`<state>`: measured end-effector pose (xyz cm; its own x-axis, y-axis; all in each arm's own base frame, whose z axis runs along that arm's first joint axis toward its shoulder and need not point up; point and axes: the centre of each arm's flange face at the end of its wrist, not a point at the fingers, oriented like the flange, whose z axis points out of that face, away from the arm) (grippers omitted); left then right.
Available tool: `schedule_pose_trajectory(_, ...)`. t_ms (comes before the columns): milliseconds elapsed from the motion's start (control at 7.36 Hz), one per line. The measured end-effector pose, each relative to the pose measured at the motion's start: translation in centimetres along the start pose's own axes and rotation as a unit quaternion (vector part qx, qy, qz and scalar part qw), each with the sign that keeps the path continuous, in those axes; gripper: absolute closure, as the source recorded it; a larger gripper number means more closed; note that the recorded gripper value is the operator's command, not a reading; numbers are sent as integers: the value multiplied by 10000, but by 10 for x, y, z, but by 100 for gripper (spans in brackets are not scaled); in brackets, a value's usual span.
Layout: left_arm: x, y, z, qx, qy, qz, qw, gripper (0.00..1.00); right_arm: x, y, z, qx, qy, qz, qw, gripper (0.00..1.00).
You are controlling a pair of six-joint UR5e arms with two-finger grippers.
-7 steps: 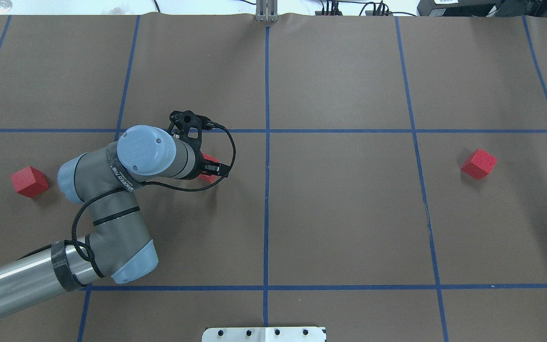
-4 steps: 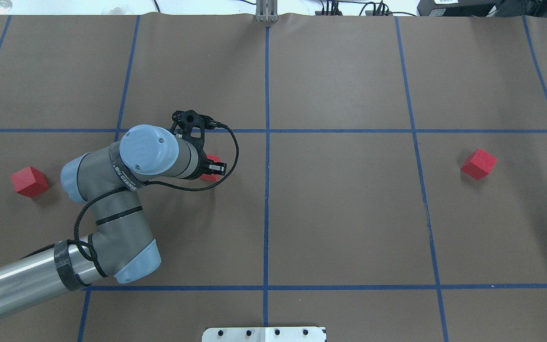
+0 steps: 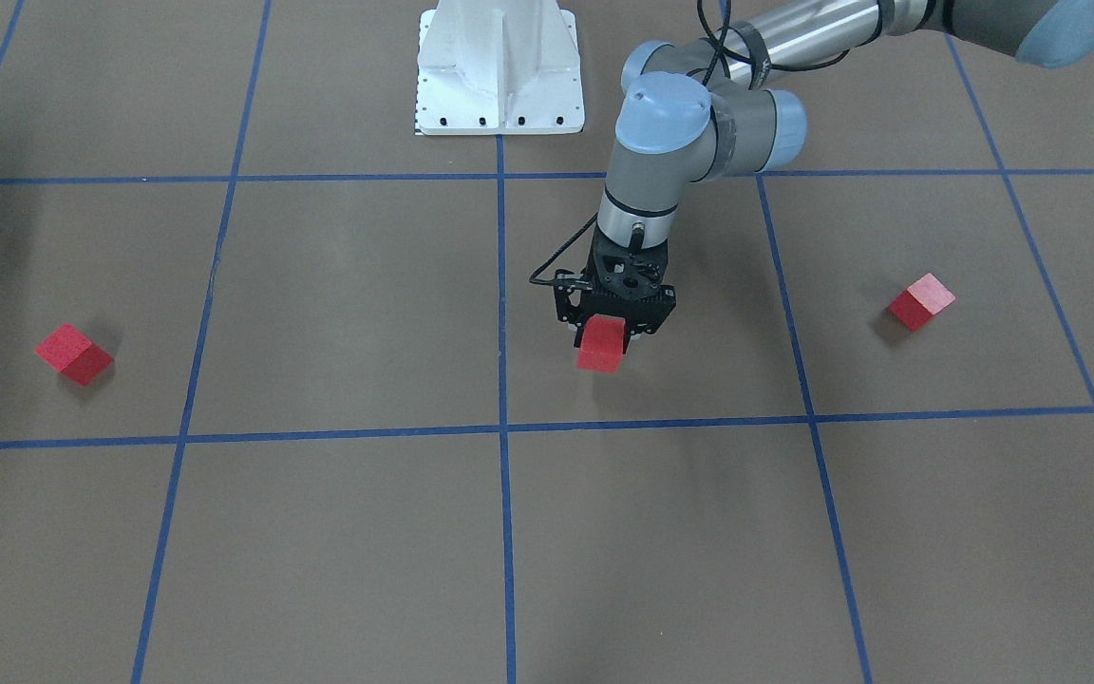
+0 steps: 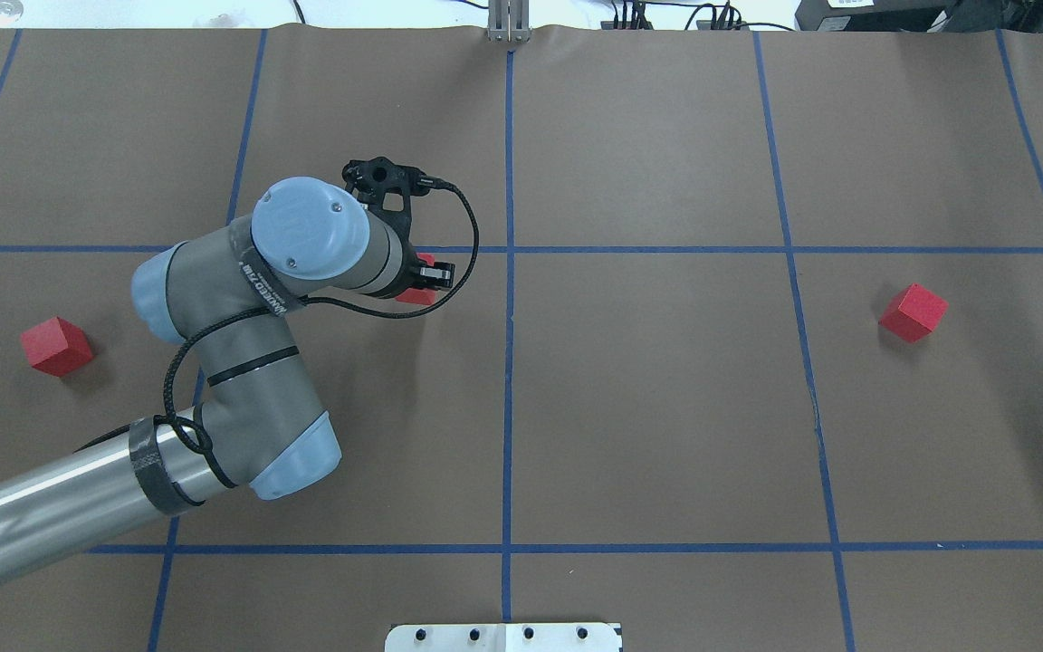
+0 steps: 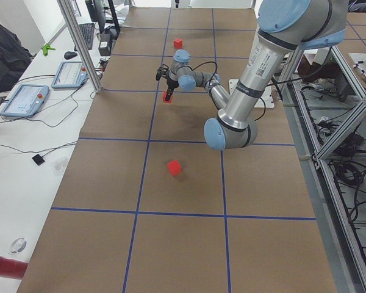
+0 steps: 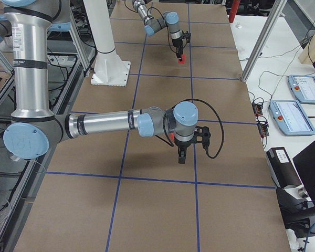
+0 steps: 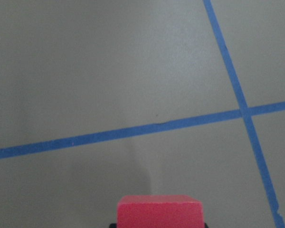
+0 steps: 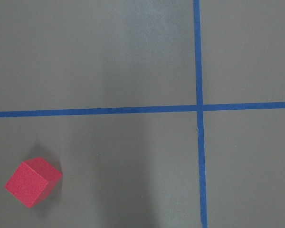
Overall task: Form red blocks into L shape at center
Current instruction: 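Grasp the red cube with the left gripper and carry it toward center, then lower the held cube onto the center grid intersection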
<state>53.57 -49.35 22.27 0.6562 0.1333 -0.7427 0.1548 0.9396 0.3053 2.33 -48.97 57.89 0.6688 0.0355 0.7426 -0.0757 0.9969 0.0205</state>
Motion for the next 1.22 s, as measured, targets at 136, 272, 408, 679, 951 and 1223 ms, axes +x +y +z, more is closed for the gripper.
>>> schedule_pose_trajectory(136,27,-21,8,-10,-97,-323,9994,100,-1,0,-1,1,-35,-5,10000,1)
schedule_pose_trajectory(272,52,-38,16,-28,-168,-578,9982,100,-2,-1,-1,-2,-68,-8,10000,1)
schedule_pose_trajectory(408,65,-46,20,-32,-183,-687,9975,100,-3,-1,-1,-3,-82,-9,10000,1)
schedule_pose_trajectory(679,76,-47,33,-34,-121,-717,9973,100,-3,-1,-1,-5,-88,-8,10000,1)
schedule_pose_trajectory(951,86,-36,50,-71,-21,-652,9978,100,-3,-1,-1,-5,-88,-8,10000,1)
schedule_pose_trajectory(1223,94,-31,53,-96,17,-616,9981,100,-3,-1,-1,-5,-88,-8,10000,1)
